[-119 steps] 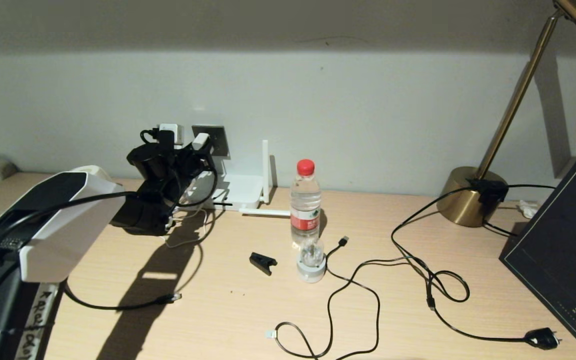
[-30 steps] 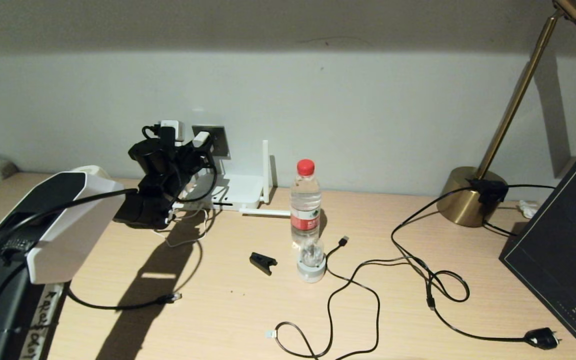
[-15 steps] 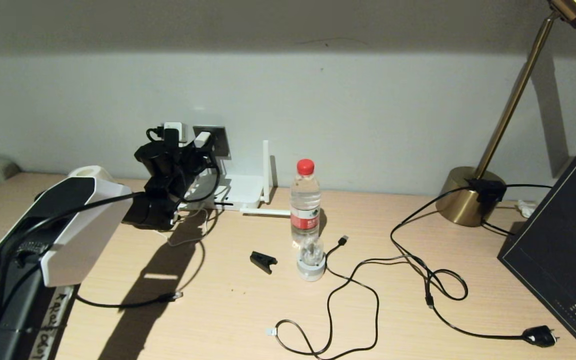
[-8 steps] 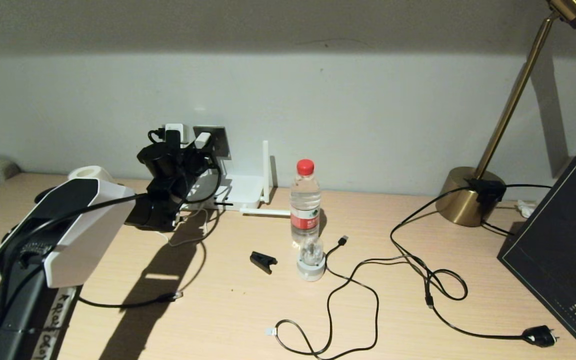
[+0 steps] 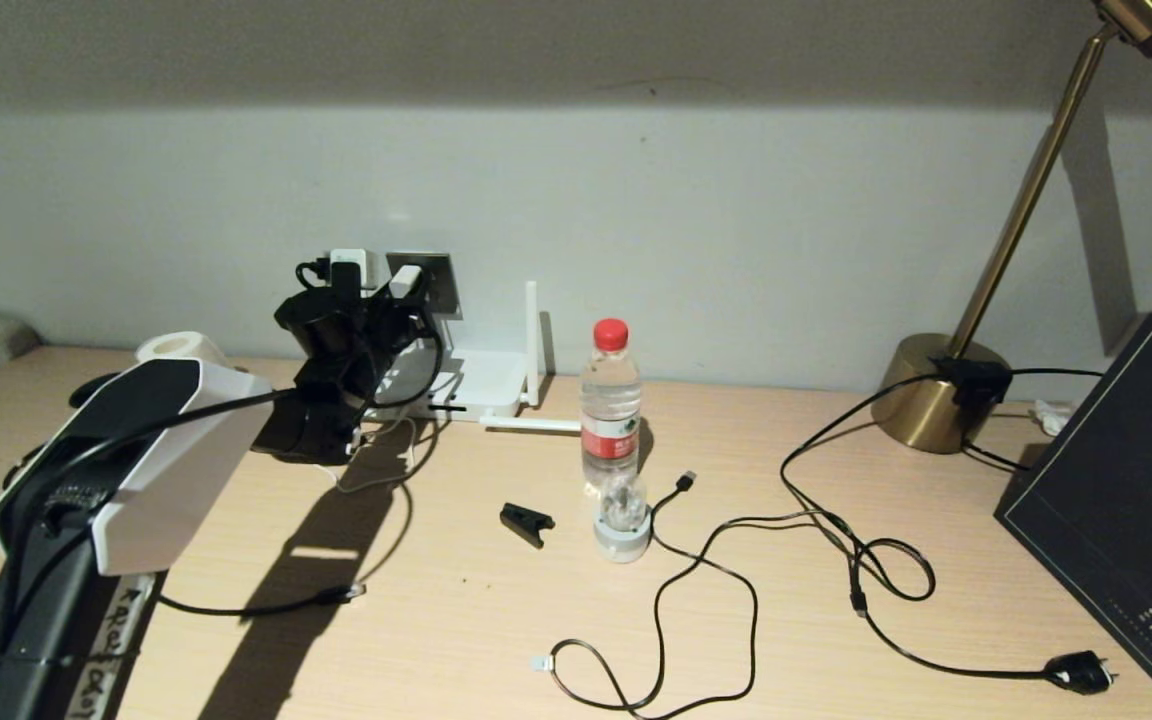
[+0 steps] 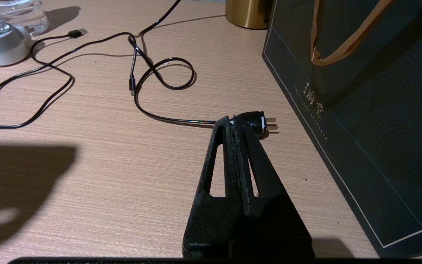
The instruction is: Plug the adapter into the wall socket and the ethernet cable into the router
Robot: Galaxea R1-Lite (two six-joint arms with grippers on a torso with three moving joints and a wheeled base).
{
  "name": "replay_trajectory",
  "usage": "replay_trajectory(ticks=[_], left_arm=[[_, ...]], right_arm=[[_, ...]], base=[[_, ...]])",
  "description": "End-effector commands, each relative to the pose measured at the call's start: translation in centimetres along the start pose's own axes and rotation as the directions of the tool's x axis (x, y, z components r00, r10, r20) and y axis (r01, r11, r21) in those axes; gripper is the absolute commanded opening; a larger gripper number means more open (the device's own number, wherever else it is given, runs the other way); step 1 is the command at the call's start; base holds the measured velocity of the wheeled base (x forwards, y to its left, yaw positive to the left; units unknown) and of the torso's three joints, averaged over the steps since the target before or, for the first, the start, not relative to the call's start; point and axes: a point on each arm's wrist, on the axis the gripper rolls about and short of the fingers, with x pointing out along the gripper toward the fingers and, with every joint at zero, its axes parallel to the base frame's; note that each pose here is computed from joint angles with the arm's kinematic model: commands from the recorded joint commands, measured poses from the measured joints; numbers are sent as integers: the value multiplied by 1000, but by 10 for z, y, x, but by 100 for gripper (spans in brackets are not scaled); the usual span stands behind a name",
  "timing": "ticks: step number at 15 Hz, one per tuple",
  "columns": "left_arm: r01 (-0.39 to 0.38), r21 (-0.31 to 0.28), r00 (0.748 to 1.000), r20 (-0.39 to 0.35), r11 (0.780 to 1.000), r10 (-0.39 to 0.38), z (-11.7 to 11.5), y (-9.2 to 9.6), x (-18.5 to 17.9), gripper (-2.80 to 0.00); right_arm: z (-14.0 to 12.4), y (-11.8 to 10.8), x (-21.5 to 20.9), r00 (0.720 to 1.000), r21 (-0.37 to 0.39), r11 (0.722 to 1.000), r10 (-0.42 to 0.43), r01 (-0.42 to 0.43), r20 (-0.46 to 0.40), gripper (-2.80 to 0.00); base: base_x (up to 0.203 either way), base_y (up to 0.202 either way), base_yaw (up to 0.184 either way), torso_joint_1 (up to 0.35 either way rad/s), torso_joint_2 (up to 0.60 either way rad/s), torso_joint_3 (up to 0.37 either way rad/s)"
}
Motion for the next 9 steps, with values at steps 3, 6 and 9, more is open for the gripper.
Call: replay_trajectory(ticks=[3,6,9], left_arm=[[2,0,999,33,1000,-2,4,0,-1,-280],[2,0,999,38,1000,-2,7,0,-1,-280],[3,0,999,46,1000,-3,10,0,0,-280]], right_arm=[[0,0,0,1000,0,1000,1,-1,-1,-280],[0,0,0,1000,0,1000,1,-1,0,-280],[0,0,0,1000,0,1000,1,-1,0,-280]], base=[[0,0,0,0,0,0],[0,0,0,0,0,0],[0,0,0,0,0,0]])
